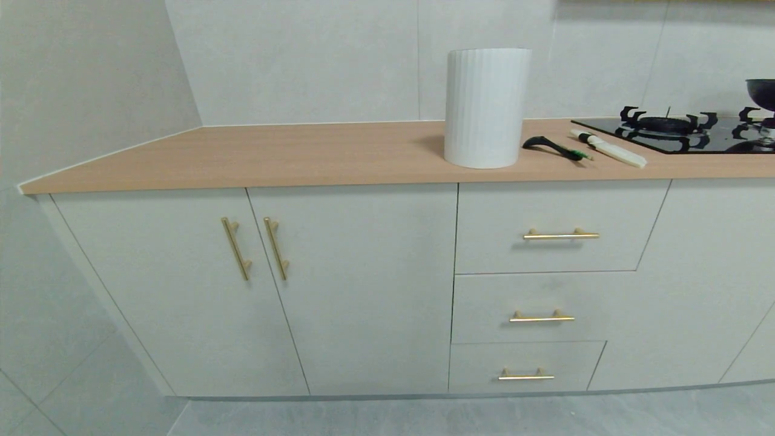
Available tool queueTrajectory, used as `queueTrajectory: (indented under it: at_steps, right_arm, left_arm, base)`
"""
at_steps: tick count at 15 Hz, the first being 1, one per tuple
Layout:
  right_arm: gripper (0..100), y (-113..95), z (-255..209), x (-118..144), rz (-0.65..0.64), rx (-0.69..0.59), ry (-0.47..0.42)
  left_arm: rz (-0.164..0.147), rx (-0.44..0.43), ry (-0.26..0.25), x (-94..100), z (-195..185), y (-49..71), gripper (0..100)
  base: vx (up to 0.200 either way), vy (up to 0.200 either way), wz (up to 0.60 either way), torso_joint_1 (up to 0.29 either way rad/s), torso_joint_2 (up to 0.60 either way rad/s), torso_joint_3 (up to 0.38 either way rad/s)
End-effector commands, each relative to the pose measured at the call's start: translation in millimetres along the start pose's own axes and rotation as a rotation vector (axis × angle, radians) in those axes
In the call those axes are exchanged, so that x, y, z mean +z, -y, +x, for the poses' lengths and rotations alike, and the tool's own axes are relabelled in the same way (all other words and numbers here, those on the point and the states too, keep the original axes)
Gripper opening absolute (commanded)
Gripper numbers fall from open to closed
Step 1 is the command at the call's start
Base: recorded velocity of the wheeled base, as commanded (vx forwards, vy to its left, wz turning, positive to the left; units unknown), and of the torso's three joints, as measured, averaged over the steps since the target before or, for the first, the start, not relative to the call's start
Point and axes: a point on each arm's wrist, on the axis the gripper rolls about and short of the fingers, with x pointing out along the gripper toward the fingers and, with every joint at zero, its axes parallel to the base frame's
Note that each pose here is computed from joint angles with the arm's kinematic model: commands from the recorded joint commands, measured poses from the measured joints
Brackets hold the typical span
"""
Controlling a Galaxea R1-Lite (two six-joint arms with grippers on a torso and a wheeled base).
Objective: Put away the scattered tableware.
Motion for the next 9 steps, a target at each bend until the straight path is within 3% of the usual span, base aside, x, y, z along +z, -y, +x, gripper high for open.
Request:
queueTrajectory:
  at_steps: [1, 7, 9]
  right_arm:
    - [100, 0.0, 0.0, 0.0, -0.001, 0.002, 0.000]
    - [100, 0.0, 0.1, 0.1, 0.001, 0.000, -0.001]
    - [100, 0.0, 0.1, 0.1, 0.001, 0.000, -0.001]
  left_arm:
    - [-0.002, 0.000, 0.000, 0.0, 0.0, 0.0, 100]
    - [-0.002, 0.000, 0.000, 0.0, 0.0, 0.0, 100]
    - [0.000, 0.000, 0.000, 0.0, 0.0, 0.0, 100]
  base:
    - [0.000, -0.200, 0.00, 0.007, 0.01, 0.022]
    - [0.000, 0.000, 0.00, 0.000, 0.00, 0.000]
    - [0.200, 0.000, 0.00, 0.000, 0.00, 0.005]
